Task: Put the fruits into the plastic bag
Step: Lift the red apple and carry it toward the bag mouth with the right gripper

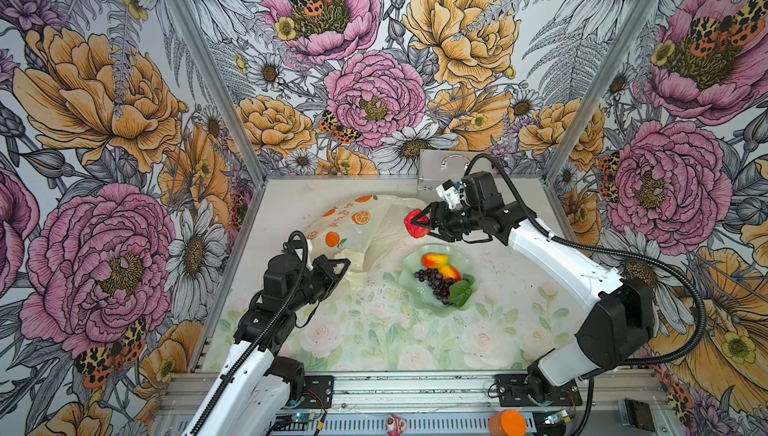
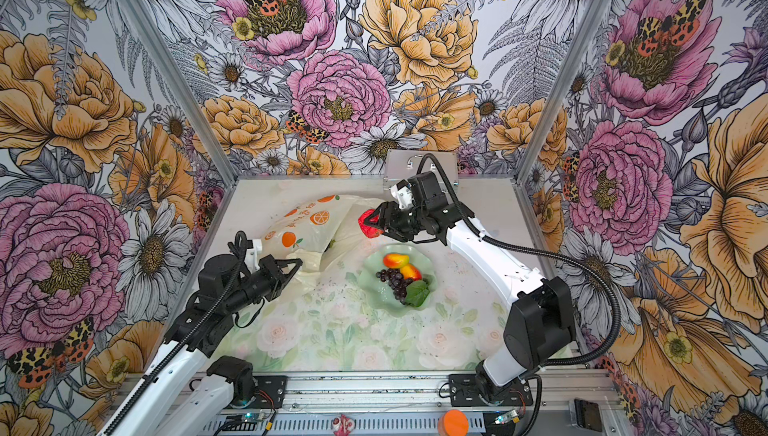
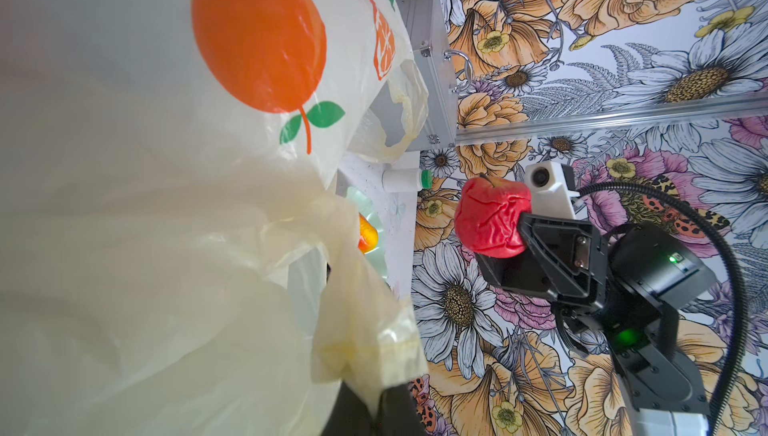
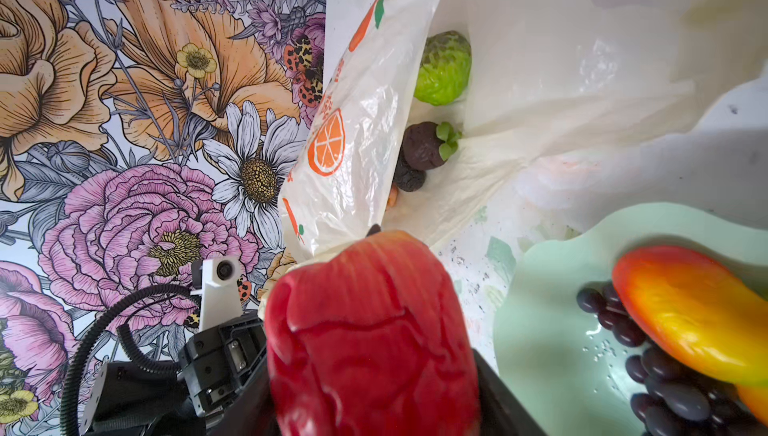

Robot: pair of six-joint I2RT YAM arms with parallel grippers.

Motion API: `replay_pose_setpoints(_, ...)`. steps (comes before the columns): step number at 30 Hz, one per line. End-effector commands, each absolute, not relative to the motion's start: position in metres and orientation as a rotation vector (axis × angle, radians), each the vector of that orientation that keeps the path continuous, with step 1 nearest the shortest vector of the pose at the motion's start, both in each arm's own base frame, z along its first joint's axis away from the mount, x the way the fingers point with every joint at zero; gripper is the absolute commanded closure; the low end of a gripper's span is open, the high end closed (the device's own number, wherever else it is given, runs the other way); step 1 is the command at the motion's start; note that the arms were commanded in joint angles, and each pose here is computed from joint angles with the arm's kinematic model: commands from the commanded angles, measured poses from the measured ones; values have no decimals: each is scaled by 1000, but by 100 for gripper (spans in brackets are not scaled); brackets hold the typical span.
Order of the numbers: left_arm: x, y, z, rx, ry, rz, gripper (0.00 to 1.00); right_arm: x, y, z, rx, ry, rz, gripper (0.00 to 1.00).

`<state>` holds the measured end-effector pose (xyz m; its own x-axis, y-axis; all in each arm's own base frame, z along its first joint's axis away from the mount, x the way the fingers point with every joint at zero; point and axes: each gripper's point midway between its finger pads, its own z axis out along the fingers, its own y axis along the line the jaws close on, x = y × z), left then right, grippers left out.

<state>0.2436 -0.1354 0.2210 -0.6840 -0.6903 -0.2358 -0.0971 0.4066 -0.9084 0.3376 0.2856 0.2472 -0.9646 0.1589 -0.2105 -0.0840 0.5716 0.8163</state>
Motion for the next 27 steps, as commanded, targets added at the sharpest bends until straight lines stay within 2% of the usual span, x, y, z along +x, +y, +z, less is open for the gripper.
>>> replay_pose_setpoints(1, 243, -136, 223, -661, 2041, -1287, 100, 358, 298, 242, 104, 2523, 1399, 38)
replay_pose_setpoints(16, 243, -138, 223, -661, 2052, -1288, 100, 396, 329, 178, 119, 2653, 1386, 39)
replay_pose_setpoints(27, 243, -141, 222, -653, 2064, -1288, 100, 411, 363, 156, 77, 2686, 1391, 39)
